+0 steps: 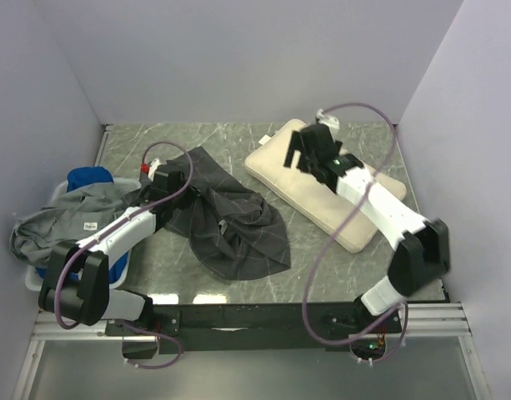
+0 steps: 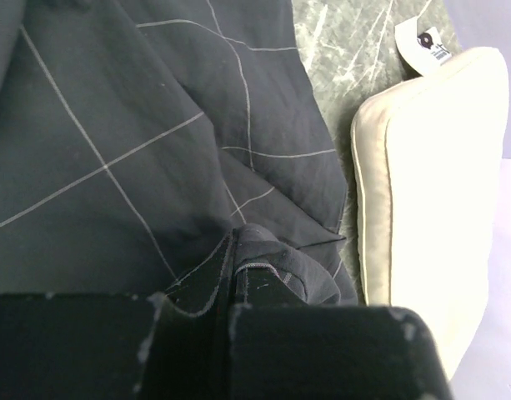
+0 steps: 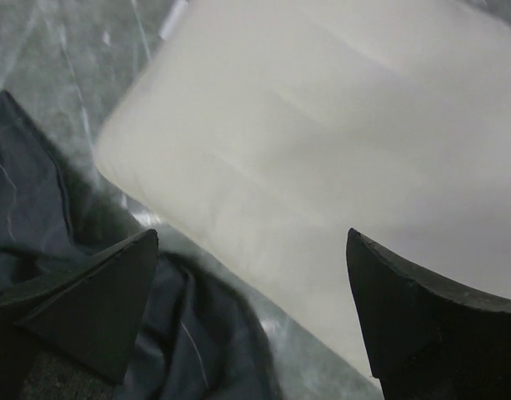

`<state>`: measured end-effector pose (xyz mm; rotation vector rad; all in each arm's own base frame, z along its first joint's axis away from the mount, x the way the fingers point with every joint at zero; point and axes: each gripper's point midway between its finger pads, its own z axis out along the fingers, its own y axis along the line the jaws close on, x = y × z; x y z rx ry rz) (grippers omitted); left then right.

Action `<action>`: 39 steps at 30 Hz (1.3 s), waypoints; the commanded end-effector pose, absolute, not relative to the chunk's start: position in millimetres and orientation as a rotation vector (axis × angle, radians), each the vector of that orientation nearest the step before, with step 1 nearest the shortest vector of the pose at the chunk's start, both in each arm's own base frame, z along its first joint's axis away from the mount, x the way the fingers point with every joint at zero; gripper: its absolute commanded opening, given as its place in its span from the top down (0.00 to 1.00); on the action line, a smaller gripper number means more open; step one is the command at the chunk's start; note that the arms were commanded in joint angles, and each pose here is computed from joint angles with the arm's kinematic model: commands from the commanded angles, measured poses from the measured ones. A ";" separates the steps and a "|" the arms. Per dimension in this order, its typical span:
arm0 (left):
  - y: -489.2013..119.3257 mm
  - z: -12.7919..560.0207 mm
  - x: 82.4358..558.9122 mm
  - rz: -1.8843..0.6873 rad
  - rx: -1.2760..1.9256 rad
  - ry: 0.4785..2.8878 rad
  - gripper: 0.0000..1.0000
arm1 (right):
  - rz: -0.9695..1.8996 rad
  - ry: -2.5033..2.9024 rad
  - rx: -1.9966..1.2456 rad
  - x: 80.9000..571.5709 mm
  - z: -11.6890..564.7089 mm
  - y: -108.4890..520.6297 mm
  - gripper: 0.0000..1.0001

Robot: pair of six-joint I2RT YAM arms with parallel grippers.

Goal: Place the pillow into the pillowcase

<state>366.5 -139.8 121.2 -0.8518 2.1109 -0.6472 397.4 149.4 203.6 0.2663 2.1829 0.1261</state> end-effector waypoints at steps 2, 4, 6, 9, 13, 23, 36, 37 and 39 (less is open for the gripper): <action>-135.9 135.2 363.8 -0.640 -0.830 2.076 0.98 | 0.046 2.135 0.187 474.8 217.6 181.9 0.00; -134.9 136.9 361.8 -0.635 -0.826 2.078 0.98 | -0.015 2.194 0.178 495.2 182.6 189.5 0.00; -132.9 140.3 360.7 -0.621 -0.817 2.075 0.98 | -0.017 2.204 0.167 514.1 183.7 201.0 0.00; -130.5 144.4 359.2 -0.611 -0.812 2.067 0.97 | -0.069 2.300 0.122 533.6 145.4 219.4 0.00; -130.9 145.2 359.1 -0.613 -0.807 2.069 0.97 | -0.164 2.427 0.071 532.1 86.7 229.5 0.01; -131.5 135.8 361.6 -0.601 -0.816 2.086 0.97 | -0.137 2.551 0.123 459.5 34.8 176.5 1.00; -151.6 146.3 399.6 -0.634 -0.748 2.104 0.96 | 0.581 2.256 0.070 346.9 192.9 194.6 1.00; -153.5 148.7 403.1 -0.638 -0.738 2.105 0.97 | 0.619 2.245 0.049 335.6 197.5 197.4 1.00; -162.5 157.9 412.1 -0.668 -0.695 2.111 0.95 | 0.697 2.210 -0.006 303.4 204.7 201.5 1.00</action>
